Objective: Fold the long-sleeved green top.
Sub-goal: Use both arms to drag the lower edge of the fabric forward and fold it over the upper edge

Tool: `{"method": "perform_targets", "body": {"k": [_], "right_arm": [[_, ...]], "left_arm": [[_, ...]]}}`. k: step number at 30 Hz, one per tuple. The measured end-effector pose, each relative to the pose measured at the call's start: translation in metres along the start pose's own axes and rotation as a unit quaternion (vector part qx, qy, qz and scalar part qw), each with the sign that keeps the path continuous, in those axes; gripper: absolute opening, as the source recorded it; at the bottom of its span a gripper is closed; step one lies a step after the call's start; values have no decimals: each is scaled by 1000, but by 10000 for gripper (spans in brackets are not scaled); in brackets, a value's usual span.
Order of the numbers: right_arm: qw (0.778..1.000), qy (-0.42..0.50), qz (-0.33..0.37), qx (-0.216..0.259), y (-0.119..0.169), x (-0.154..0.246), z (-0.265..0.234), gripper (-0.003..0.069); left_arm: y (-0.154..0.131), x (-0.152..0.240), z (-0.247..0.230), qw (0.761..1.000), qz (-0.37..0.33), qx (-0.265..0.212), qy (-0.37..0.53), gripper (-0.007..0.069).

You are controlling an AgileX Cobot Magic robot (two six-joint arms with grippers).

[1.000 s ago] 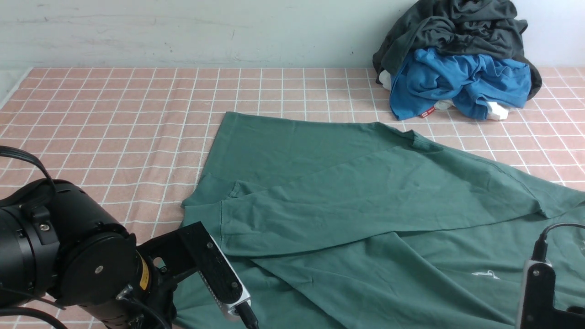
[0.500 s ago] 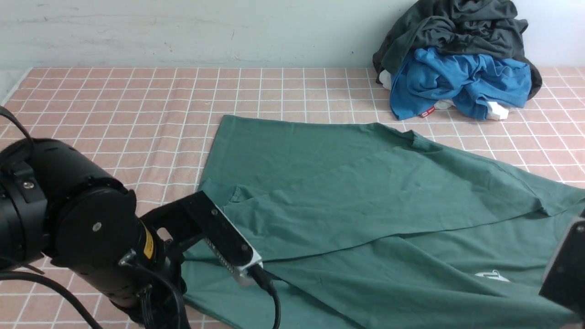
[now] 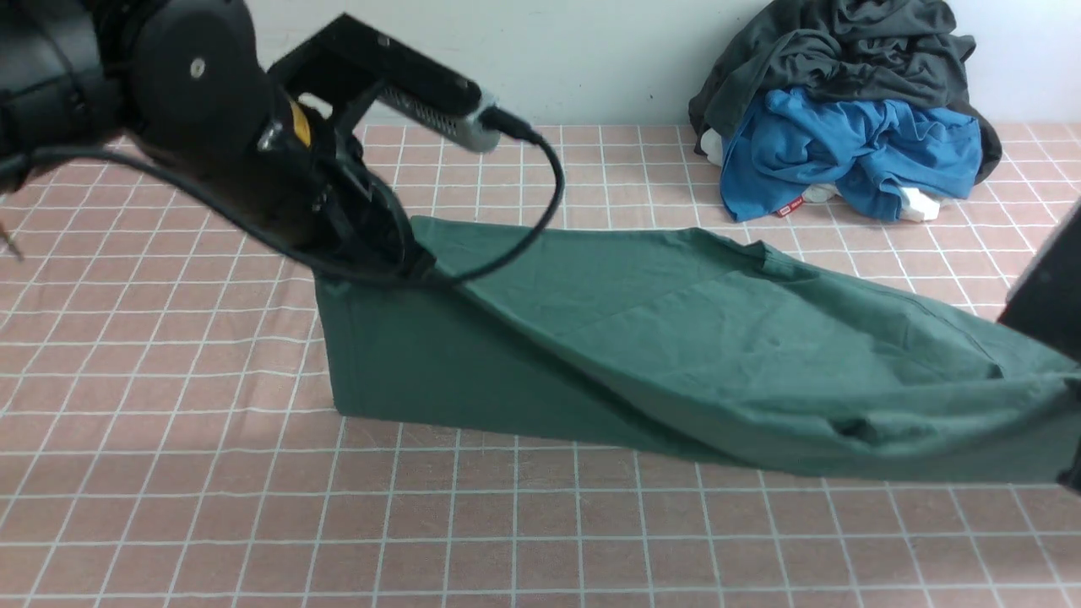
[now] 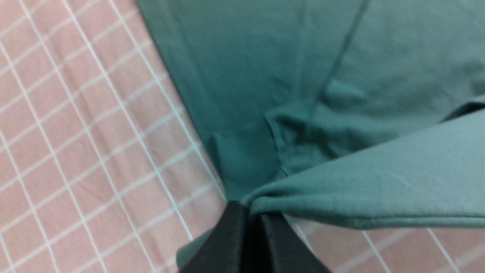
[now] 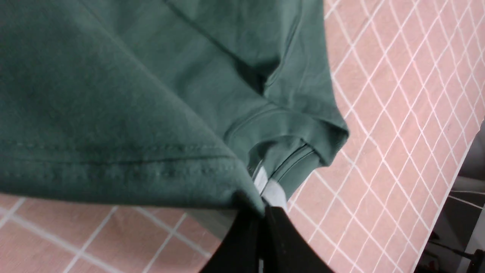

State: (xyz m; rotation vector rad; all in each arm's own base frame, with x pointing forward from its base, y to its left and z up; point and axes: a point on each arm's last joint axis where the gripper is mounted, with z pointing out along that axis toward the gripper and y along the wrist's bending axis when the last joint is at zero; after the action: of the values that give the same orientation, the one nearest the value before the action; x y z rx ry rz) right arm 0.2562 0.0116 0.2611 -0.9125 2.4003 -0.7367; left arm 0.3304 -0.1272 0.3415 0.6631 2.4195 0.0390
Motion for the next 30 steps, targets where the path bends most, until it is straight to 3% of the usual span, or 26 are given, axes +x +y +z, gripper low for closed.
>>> {"method": "perform_targets", "body": {"k": [7,17,22,25,27,30], "right_arm": [[998,28,46,-13,-38,-47,76,-5],[1000,22,18,14,-62,-107,158,21],[998,3,17,54,-82,-125,162,97],[997,10,51,65,-91,-130,154,152],[994,27,82,65,-93,-130,148,168],[987,60,150,1,-84,-130,129,147]], "left_arm": [[45,-57,71,997,-48,-36,-43,9],[74,-59,194,994,-98,-47,-18,38],[92,-47,224,991,-118,-57,-5,165],[101,-44,226,989,-132,-64,-4,287],[104,-44,224,988,-137,-65,-4,328],[101,-44,208,987,-154,-47,18,377]]}}
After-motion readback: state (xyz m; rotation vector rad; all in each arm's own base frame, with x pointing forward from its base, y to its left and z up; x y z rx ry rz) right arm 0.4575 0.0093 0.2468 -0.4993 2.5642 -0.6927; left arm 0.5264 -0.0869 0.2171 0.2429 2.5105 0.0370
